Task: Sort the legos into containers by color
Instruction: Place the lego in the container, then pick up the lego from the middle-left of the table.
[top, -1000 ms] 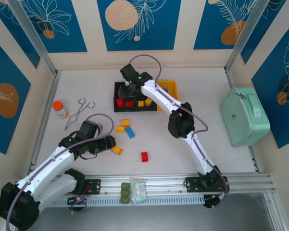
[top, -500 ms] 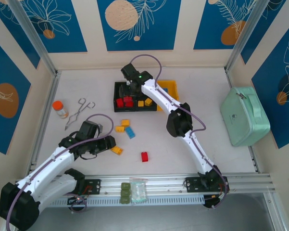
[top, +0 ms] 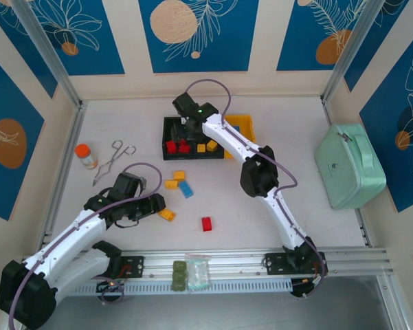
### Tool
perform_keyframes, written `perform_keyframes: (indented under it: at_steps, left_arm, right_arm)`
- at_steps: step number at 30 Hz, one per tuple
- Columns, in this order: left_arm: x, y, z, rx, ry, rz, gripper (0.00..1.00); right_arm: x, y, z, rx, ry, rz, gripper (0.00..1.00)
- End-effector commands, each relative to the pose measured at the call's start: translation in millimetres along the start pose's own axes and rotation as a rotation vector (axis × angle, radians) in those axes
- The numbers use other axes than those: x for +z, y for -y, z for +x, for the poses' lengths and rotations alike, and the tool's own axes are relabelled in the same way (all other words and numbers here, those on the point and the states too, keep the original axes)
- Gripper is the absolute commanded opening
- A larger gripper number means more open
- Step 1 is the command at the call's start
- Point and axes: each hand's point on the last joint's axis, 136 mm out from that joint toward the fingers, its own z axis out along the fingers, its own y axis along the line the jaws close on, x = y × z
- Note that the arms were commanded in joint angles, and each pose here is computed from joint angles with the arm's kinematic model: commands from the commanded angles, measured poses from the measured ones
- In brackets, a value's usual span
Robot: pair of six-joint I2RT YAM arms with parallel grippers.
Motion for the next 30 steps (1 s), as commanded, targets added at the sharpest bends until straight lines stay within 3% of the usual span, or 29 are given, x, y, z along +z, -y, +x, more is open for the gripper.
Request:
perform_keyframes:
  at_steps: [1,8,14,22,30]
  left_arm:
    - [0.9,-1.0,-2.7,0.002,0.012,-0.010,0.69]
    - [7.1,6.8,-1.8,0.045,-0.041,-0.007,0.70]
    - [5.4,6.5,-0.4,0.087,-0.080,-0.055,0.72]
    - [13.1,5.8,12.4,-0.050,-0.087,-0.100,0.78]
    - [34.2,0.5,20.5,-0.180,-0.105,-0.169,0.78]
  right_arm:
    - [-55.7,-19.4,-12.7,-0.041,0.101,-0.051,0.60]
    - [-91.8,-18.5,28.6,-0.033,0.105,-0.143,0.60]
    - [-119.5,-3.3,92.7,-0.026,0.080,-0.237,0.61]
    - [-135.1,38.8,173.6,0.079,0.015,-0.201,0.61]
    - [-146.1,55.5,202.9,0.149,0.018,-0.198,0.61]
